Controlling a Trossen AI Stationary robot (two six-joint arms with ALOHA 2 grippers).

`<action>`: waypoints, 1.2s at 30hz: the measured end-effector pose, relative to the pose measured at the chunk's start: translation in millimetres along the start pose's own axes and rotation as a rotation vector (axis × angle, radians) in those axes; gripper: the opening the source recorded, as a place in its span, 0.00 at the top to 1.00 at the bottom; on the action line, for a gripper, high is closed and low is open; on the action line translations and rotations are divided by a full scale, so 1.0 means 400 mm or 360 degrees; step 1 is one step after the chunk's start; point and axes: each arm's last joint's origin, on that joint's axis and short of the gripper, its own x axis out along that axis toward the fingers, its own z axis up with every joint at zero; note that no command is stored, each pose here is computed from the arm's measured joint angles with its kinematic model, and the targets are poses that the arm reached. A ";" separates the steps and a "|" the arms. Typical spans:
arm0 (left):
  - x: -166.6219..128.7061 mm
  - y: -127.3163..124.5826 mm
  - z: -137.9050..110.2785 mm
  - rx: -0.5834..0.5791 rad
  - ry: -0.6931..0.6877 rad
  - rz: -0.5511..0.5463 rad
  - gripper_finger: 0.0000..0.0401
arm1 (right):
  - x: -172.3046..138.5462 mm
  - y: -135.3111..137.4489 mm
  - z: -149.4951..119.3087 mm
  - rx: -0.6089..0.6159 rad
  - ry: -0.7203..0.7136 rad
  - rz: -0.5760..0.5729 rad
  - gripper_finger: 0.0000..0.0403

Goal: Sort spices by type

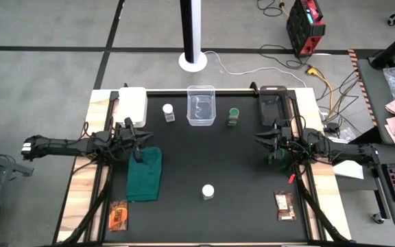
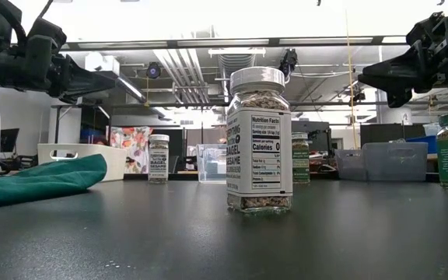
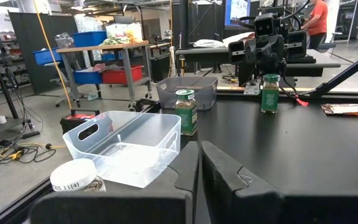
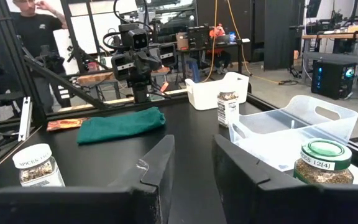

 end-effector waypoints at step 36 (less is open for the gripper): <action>-0.003 0.011 0.048 -0.1096 -0.0334 0.0067 1.00 | 0.122 0.013 0.159 0.0199 0.0213 -0.0246 0.77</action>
